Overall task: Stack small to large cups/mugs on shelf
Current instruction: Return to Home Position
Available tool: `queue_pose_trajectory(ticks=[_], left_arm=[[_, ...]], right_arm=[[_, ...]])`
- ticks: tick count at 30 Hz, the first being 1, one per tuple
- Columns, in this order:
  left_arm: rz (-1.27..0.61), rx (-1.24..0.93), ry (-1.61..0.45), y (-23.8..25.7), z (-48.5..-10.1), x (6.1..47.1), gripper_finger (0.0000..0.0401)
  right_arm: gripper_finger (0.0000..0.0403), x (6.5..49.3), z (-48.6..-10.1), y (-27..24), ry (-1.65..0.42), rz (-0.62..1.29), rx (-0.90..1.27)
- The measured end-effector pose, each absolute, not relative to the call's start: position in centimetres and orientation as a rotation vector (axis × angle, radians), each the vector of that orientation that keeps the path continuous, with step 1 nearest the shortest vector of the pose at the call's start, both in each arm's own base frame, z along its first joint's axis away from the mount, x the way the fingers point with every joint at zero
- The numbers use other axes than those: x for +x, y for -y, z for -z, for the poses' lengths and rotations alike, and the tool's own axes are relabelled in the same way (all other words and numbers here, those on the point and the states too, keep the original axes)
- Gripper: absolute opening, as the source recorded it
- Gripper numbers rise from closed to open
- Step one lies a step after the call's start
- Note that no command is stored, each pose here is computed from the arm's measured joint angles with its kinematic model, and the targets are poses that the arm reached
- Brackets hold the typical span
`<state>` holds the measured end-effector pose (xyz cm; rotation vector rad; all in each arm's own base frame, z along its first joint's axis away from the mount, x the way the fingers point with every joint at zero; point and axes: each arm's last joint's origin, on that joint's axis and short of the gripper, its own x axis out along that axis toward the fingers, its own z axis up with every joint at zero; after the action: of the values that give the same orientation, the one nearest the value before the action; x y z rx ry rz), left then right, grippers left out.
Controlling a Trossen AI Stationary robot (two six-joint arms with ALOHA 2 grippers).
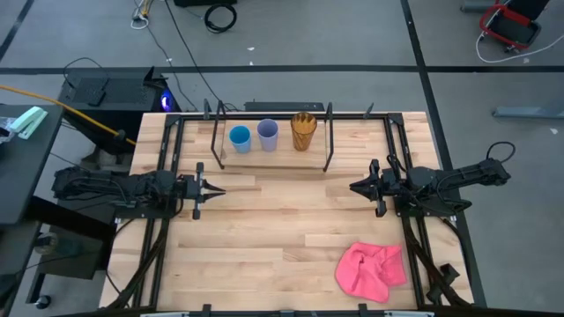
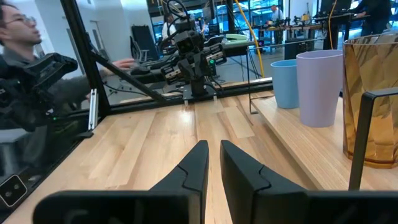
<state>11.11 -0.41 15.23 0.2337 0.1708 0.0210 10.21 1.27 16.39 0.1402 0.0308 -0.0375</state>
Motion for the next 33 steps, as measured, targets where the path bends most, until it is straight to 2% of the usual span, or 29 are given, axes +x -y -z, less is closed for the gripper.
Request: queue_pose_trajectory(ticks=[33], left_arm=[[-0.021, 0.234, -0.171, 0.41, -15.23, 11.11, 0.0032]], right_arm=[[0.0050, 10.21, -16.39, -1.27, -0.031, 0.037, 0.140]])
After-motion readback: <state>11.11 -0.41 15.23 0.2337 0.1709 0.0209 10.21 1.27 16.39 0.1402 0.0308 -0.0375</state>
